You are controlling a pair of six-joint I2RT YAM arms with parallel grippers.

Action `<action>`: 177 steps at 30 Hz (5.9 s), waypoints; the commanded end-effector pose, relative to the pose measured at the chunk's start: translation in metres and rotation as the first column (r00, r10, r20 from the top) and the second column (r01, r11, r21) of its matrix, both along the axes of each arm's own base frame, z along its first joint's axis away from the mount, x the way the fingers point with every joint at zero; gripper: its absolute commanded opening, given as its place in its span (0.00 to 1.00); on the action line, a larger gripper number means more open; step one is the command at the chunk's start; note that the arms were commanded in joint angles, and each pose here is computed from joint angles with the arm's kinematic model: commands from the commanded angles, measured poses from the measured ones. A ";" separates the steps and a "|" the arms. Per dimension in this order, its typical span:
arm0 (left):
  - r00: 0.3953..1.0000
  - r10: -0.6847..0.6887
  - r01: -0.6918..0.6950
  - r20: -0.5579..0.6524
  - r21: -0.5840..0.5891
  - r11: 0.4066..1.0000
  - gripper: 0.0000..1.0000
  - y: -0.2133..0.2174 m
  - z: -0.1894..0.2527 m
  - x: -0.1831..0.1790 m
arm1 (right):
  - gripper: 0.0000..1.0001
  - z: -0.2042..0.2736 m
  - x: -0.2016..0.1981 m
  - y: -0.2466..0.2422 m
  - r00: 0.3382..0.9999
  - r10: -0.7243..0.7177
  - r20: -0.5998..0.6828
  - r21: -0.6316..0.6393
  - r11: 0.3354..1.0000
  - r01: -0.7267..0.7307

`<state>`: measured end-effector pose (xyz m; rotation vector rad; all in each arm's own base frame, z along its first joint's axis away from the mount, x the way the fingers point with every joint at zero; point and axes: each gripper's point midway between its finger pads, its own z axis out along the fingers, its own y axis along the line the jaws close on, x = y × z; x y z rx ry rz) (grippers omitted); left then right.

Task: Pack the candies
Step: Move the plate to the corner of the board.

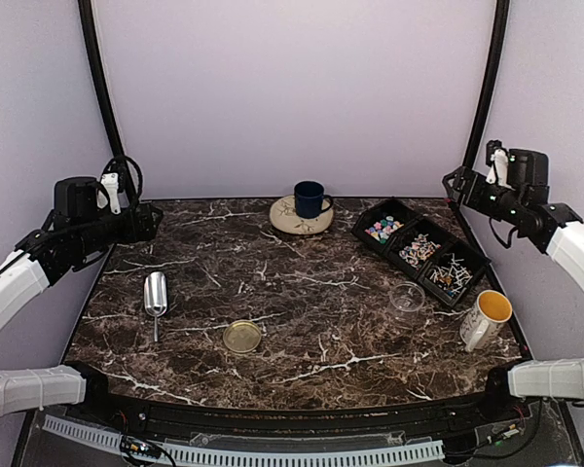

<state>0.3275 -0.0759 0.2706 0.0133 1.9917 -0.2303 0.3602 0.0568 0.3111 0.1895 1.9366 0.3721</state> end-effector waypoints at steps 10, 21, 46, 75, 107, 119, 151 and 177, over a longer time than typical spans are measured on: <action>0.997 -0.050 0.047 -0.059 -0.040 0.998 0.99 -0.008 -0.017 -0.008 | 0.98 -0.053 0.047 -0.010 0.960 -0.202 -0.192 -0.002 0.979 0.205; 0.997 -0.035 0.033 -0.071 -0.028 0.999 0.99 -0.004 -0.021 -0.007 | 0.96 -0.118 0.068 -0.011 0.878 -0.372 -0.300 -0.064 0.927 0.370; 0.995 -0.023 0.021 -0.098 -0.019 1.000 0.99 -0.004 -0.030 -0.003 | 0.82 -0.228 0.070 -0.020 0.702 -0.541 -0.463 -0.208 0.836 0.507; 0.992 -0.017 0.015 -0.122 -0.016 1.000 0.99 -0.004 -0.037 0.001 | 0.15 -0.247 0.071 0.002 0.751 -0.448 -0.485 -0.293 0.892 0.343; 0.993 -0.008 0.006 -0.117 -0.014 1.000 0.99 -0.002 -0.036 0.001 | 0.09 -0.249 0.055 0.070 0.836 -0.206 -0.509 -0.416 0.909 -0.030; 0.993 -0.008 0.006 -0.118 -0.015 1.000 0.99 -0.002 -0.036 0.001 | 0.09 -0.250 0.053 0.109 0.845 -0.106 -0.524 -0.428 0.891 -0.154; 0.993 -0.014 0.012 -0.121 -0.019 1.000 0.99 -0.003 -0.037 0.000 | 0.38 -0.228 0.054 0.331 0.836 0.224 -0.502 -0.176 0.919 -0.352; 0.951 -0.216 0.215 -0.221 -0.032 0.976 0.99 -0.046 -0.050 0.011 | 0.96 -0.095 0.018 0.266 0.891 0.392 -0.228 -0.229 0.868 -0.441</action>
